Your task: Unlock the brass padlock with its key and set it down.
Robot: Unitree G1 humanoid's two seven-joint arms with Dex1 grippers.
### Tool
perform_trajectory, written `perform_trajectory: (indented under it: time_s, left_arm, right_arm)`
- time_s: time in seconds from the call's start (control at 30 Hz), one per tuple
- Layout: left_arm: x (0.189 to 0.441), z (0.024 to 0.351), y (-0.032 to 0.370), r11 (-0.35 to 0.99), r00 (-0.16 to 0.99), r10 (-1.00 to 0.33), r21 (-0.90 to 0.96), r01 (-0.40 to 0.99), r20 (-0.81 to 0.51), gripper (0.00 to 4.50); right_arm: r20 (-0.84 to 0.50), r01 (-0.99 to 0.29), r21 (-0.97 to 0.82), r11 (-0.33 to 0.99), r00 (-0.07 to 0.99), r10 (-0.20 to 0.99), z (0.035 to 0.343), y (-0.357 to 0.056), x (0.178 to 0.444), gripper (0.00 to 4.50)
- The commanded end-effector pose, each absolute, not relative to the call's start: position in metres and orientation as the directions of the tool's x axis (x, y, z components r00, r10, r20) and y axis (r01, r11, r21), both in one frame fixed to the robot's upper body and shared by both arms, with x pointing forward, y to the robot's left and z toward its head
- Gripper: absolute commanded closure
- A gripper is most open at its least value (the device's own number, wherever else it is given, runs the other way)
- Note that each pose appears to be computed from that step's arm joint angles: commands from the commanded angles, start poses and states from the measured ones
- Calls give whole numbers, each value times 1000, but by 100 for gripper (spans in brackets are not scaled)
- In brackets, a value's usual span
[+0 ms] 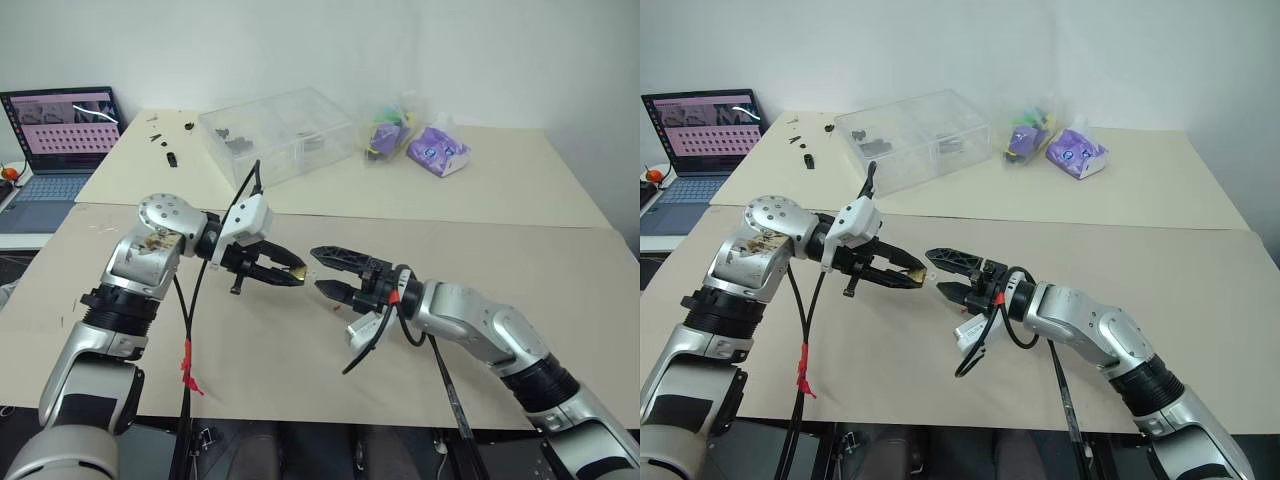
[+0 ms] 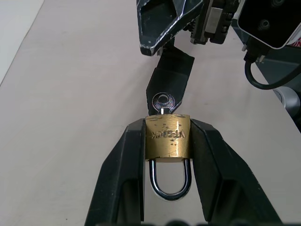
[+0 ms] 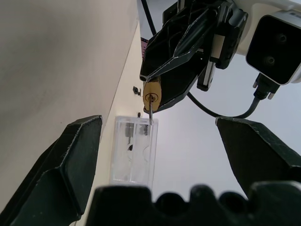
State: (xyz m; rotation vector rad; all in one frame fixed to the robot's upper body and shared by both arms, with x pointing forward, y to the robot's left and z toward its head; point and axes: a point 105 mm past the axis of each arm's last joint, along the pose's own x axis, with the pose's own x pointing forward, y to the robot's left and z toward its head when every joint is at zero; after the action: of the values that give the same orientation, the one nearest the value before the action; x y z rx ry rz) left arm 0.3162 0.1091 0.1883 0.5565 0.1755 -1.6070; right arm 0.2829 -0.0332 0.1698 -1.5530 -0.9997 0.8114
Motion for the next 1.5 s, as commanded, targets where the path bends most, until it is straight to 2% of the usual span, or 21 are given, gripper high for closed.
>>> perform_trajectory:
  time_s: [0.03,0.27,0.6,0.77,0.8,1.07,1.37,1.5]
  left_arm:
    - [314,194,111,-145,-19,-889,240,960,-458,321]
    - [309,192,113,-180,-56,-872,211,961,-486,321]
    - [313,190,114,-172,-41,-868,223,960,-496,321]
    - [313,190,113,-170,-38,-869,226,959,-493,328]
    - [313,190,113,-170,-37,-869,227,959,-493,328]
    - [314,193,111,-155,-25,-878,236,959,-477,328]
    - [315,192,113,-144,-12,-878,239,960,-479,328]
    - [316,193,113,-138,-6,-879,242,960,-477,328]
  right_arm:
    - [40,221,-974,-55,405,913,180,-34,279,0]
    - [28,226,-971,-73,417,908,178,-37,281,0]
    - [36,234,-970,-63,397,917,182,-32,275,0]
    - [41,232,-971,-55,388,921,185,-28,273,133]
    - [41,232,-971,-54,387,921,186,-27,273,180]
    - [31,213,-975,-57,386,922,183,-25,273,444]
    - [-25,117,-990,-74,379,925,174,-22,274,444]
    - [-79,-66,-996,-58,384,920,170,-21,276,444]
